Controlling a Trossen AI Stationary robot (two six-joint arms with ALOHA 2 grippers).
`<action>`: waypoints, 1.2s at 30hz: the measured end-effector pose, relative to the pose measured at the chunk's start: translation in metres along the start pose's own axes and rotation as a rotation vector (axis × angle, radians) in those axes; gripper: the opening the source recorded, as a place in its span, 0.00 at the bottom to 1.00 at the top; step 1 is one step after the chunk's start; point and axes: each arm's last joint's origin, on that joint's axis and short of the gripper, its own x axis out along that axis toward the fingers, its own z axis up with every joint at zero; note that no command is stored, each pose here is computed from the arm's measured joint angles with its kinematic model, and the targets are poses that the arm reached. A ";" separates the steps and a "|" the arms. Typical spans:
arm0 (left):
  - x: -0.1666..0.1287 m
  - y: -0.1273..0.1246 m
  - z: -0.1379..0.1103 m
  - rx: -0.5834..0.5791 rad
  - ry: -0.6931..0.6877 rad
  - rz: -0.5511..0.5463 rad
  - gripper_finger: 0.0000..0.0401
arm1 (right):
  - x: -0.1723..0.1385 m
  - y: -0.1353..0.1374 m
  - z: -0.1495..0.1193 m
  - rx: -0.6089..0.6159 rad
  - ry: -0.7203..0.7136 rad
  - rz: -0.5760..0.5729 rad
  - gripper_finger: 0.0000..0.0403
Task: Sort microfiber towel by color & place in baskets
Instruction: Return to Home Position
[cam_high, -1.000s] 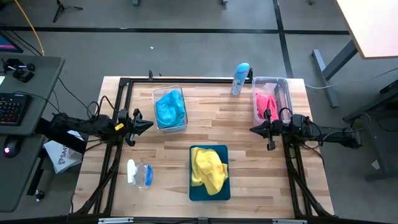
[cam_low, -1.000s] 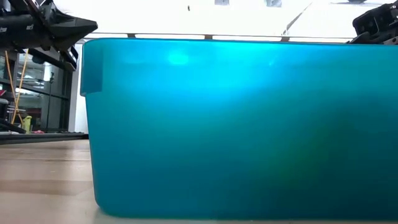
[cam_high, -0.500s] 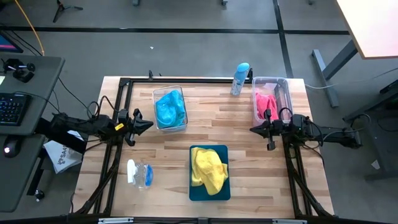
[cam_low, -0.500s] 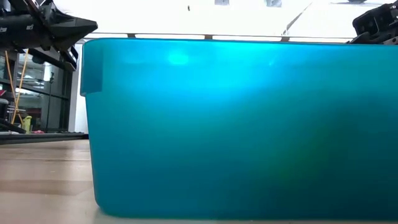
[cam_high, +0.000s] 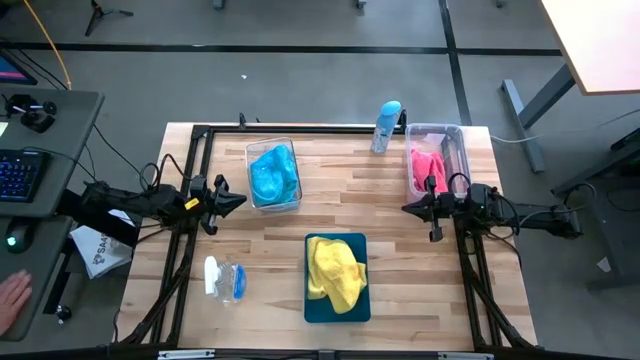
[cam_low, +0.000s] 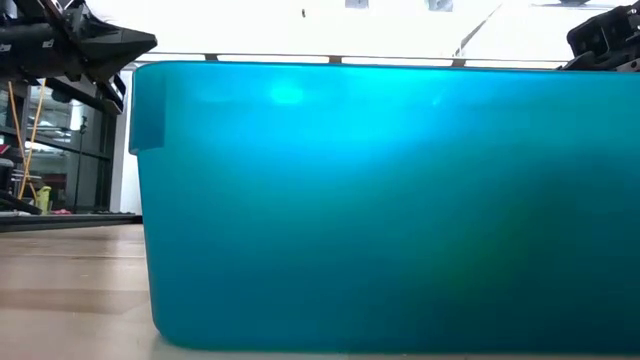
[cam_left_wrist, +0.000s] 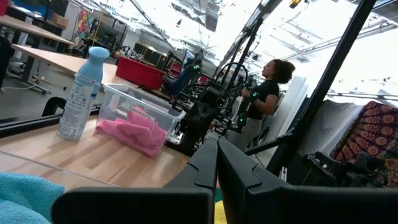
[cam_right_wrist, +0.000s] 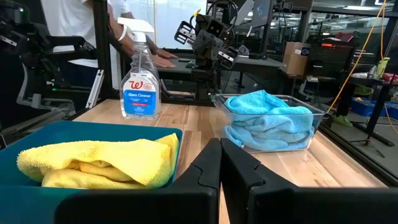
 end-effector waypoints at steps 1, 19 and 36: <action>0.000 0.000 0.000 0.000 0.000 0.000 0.00 | 0.000 0.000 0.000 0.000 0.000 0.000 0.00; 0.000 0.000 0.000 0.000 0.000 0.000 0.00 | 0.000 0.000 0.000 0.000 -0.001 0.000 0.00; 0.000 0.000 0.000 0.000 0.000 0.000 0.00 | 0.000 0.000 0.000 0.000 -0.001 0.000 0.00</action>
